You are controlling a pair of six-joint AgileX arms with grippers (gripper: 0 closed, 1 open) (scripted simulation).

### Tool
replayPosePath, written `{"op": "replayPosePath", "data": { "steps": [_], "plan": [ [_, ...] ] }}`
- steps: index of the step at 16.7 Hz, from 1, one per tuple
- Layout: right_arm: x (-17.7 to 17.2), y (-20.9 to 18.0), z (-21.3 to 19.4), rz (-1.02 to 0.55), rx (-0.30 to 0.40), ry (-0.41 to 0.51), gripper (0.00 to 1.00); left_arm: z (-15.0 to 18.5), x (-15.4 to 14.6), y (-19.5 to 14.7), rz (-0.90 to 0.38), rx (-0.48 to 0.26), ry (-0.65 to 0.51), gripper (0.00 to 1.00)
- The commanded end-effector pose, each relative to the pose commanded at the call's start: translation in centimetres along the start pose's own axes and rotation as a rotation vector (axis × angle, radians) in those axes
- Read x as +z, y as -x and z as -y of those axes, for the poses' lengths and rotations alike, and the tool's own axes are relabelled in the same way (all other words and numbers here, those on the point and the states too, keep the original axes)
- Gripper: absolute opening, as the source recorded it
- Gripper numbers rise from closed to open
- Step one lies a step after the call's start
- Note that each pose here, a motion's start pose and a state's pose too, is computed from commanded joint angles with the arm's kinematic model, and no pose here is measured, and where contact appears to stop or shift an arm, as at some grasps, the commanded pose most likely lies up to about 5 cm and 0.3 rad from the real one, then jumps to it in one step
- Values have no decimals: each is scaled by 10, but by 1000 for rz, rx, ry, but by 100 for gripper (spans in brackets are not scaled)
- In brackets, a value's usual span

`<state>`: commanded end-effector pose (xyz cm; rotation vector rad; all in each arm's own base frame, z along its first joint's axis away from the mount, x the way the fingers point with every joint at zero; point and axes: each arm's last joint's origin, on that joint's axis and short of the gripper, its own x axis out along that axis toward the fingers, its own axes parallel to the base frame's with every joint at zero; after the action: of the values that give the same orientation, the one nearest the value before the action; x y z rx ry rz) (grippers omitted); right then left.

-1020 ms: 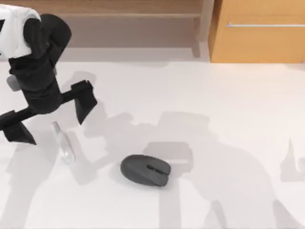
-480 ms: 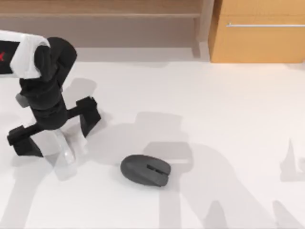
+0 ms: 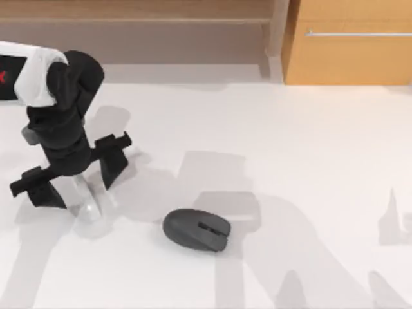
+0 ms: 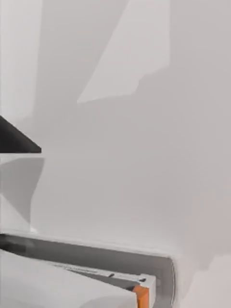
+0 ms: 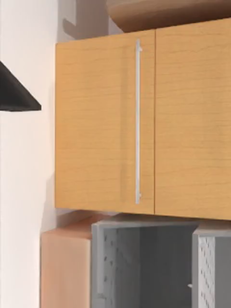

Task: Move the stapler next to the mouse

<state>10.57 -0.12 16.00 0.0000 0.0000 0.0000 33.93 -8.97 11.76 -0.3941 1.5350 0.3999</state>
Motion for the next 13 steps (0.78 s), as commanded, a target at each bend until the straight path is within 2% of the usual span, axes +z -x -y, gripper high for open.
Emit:
{"op": "replayPosePath", "data": {
  "steps": [7, 13],
  "plan": [
    [0, 0, 0, 0, 0, 0, 100, 0, 0, 0, 0, 0, 0, 2],
    [0, 0, 0, 0, 0, 0, 100, 0, 0, 0, 0, 0, 0, 0]
  ]
}}
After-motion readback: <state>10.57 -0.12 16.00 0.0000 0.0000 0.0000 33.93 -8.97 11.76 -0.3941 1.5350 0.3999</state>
